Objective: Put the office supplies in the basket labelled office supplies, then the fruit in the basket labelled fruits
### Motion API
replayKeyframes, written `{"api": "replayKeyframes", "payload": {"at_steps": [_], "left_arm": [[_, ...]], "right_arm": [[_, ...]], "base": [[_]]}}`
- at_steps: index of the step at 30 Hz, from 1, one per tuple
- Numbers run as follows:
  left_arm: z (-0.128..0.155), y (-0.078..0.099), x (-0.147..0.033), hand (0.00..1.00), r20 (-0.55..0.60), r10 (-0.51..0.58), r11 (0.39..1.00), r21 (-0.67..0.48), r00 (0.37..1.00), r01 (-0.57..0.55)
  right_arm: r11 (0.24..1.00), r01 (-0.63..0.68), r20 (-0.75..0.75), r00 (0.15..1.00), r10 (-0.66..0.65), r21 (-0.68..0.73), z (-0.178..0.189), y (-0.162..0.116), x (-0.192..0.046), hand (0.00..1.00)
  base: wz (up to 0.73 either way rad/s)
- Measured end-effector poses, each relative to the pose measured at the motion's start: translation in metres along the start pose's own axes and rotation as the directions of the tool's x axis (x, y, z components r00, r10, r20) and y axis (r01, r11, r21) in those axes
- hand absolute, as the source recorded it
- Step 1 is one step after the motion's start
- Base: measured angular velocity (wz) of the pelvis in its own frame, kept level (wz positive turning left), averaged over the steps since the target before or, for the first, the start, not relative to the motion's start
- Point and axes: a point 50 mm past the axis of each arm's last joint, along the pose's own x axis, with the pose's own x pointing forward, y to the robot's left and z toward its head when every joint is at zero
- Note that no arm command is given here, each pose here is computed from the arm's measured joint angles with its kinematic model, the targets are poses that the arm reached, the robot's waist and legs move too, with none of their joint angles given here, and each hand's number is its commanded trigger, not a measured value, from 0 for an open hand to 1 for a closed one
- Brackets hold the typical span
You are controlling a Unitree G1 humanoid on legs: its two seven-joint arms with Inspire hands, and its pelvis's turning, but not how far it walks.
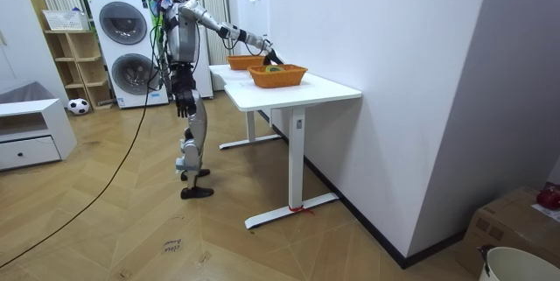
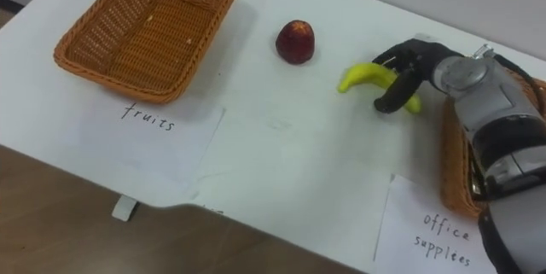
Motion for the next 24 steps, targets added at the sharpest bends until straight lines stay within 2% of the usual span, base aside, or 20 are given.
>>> {"api": "replayKeyframes", "payload": {"at_steps": [5, 14, 24], "left_arm": [[0.003, 0.002, 0.0, 0.0, 0.01, 0.005, 1.0, -0.002, 1.0, -0.005], [0.013, 0.006, 0.0, 0.0, 0.059, 0.006, 1.0, -0.008, 0.998, -0.005], [0.005, 0.008, 0.0, 0.0, 0.039, 0.015, 0.999, -0.03, 0.999, -0.014]], "right_arm": [[1.0, -0.012, 0.035, 0.999, 0.012, -0.017, 0.009, -0.001, -0.001, 1.0], [0.991, -0.128, 0.157, 0.978, 0.134, -0.046, 0.035, 0.013, -0.005, 1.0], [0.988, -0.145, 0.225, 0.962, 0.152, -0.044, 0.049, 0.013, -0.009, 1.0]], "base": [[-0.04], [0.0], [0.08]]}}
